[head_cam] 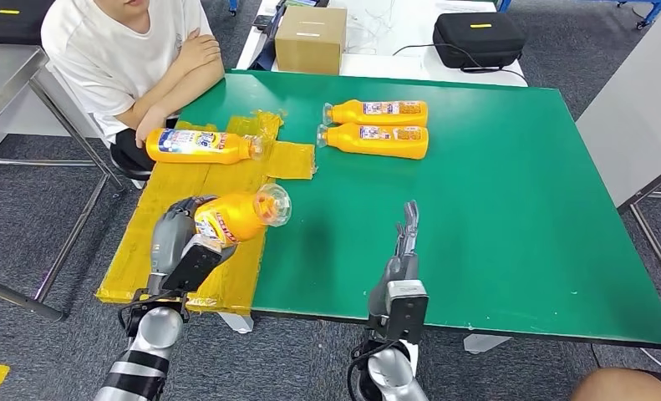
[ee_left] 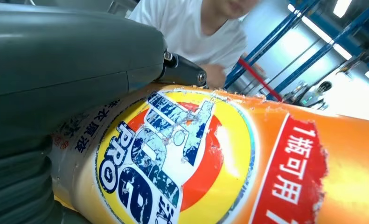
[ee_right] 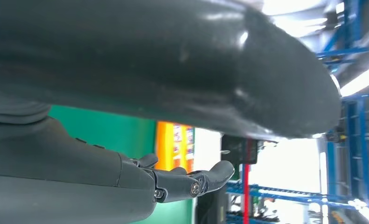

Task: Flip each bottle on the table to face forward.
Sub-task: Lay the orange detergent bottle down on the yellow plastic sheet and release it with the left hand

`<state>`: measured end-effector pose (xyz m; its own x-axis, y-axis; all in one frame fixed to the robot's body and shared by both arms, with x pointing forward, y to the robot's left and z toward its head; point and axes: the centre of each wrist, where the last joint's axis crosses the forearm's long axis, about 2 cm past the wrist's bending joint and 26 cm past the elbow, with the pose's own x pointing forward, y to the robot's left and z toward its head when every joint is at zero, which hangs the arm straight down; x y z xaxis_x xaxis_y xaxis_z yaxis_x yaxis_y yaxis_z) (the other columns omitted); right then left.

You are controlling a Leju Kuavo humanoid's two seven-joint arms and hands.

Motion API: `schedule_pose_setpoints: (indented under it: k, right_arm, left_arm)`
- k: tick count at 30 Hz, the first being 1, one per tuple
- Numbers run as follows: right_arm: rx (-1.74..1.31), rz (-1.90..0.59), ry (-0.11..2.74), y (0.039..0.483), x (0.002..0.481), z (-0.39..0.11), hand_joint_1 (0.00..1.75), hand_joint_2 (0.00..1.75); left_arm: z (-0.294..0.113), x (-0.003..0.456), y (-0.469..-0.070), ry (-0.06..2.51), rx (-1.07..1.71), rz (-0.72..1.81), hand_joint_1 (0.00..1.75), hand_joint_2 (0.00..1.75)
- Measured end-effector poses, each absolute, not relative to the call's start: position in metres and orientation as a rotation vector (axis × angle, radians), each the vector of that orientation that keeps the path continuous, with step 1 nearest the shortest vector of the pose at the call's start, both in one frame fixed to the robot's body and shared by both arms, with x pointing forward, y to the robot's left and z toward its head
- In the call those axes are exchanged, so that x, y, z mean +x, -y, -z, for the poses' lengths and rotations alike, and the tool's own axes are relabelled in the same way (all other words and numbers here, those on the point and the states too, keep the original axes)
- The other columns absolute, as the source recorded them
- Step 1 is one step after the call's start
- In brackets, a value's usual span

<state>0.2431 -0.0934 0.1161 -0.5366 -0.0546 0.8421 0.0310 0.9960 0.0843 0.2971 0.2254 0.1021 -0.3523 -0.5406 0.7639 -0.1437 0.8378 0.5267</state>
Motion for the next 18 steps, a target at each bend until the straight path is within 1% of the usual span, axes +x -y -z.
schedule_pose_setpoints:
  k: [5,10,15,18]
  right_arm:
    - [0.08,0.114,2.138,0.095,0.236,-0.118,0.0,0.0]
    - [0.089,0.121,2.138,0.096,0.232,-0.118,0.0,0.0]
    - [0.13,0.099,2.121,0.098,0.228,-0.112,0.0,0.0]
    - [0.135,0.087,2.1,0.101,0.225,-0.106,0.0,0.0]
  left_arm:
    - [-0.09,0.316,-0.242,1.803,0.618,0.541,1.75,1.75]
    - [-0.082,0.322,-0.251,1.745,0.67,0.599,1.75,1.75]
    - [-0.068,0.324,-0.266,1.6,0.864,0.853,1.75,1.75]
    - [-0.053,0.319,-0.276,1.524,0.91,0.964,1.75,1.75]
